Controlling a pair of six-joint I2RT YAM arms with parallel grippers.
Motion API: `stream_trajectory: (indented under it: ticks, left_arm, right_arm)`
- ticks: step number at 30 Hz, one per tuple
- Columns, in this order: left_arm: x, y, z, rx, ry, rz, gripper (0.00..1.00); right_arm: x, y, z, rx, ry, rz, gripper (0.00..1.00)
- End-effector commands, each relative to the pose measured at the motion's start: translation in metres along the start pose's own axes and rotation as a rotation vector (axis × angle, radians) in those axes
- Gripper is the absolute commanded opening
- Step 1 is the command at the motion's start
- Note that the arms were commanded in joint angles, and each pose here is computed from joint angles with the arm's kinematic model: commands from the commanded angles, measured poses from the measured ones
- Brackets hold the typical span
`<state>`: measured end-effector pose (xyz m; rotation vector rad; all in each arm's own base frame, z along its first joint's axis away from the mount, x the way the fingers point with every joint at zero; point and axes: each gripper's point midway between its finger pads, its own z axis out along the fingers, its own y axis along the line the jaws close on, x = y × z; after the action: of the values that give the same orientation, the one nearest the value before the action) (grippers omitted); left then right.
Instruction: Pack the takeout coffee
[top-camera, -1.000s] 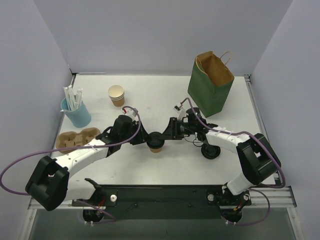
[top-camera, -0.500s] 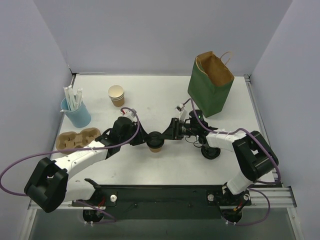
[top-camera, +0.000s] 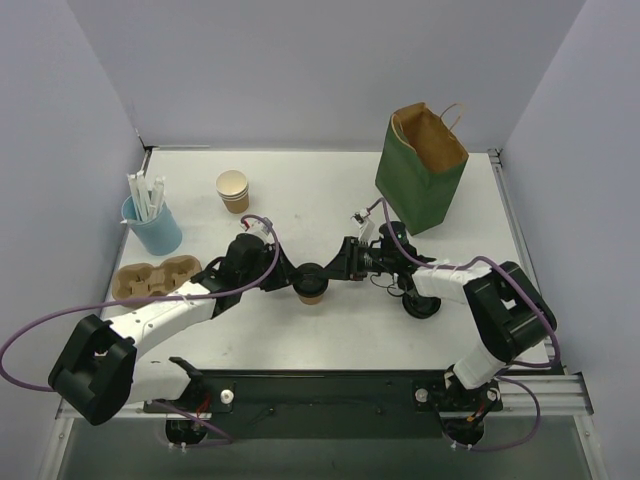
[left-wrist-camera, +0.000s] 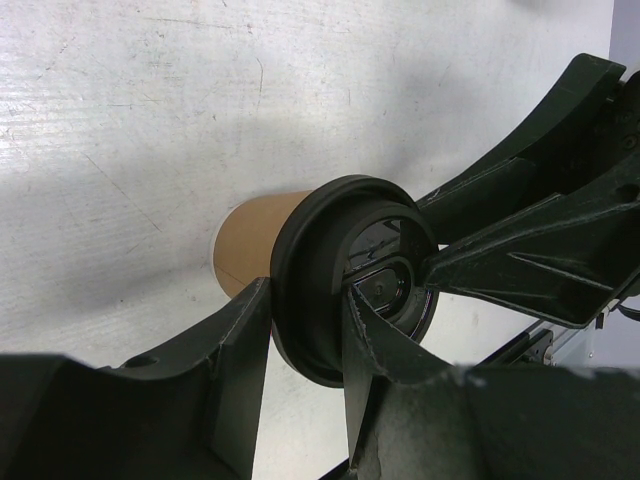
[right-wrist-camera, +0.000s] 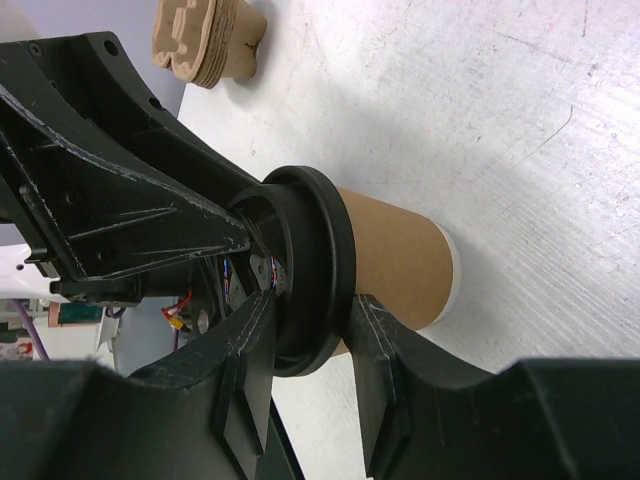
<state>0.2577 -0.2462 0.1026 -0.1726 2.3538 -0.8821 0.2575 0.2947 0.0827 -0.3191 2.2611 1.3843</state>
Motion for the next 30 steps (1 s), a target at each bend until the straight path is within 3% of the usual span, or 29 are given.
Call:
stream_trajectory:
  ticks: [1,7,16,22,30]
  left_arm:
    - [0.046,0.056,0.002,-0.184,0.142,0.022,0.40]
    - [0.037,0.047,0.001,-0.174,0.127,0.026,0.41]
    - [-0.004,-0.012,-0.011,-0.047,0.081,0.045,0.45]
    - [-0.040,-0.052,-0.020,0.013,0.036,0.074,0.52]
    - [-0.043,-0.039,-0.017,-0.059,0.043,0.100,0.52]
  right_arm:
    - [0.078,-0.085,-0.018,0.340,0.187,0.083,0.17]
    - [0.045,-0.053,-0.017,0.276,0.143,0.060,0.18]
    - [-0.024,0.017,-0.022,0.153,0.074,-0.007,0.45]
    - [-0.043,0.025,-0.031,0.174,0.047,-0.006,0.56]
    - [-0.043,0.019,-0.048,0.297,0.042,0.014,0.48]
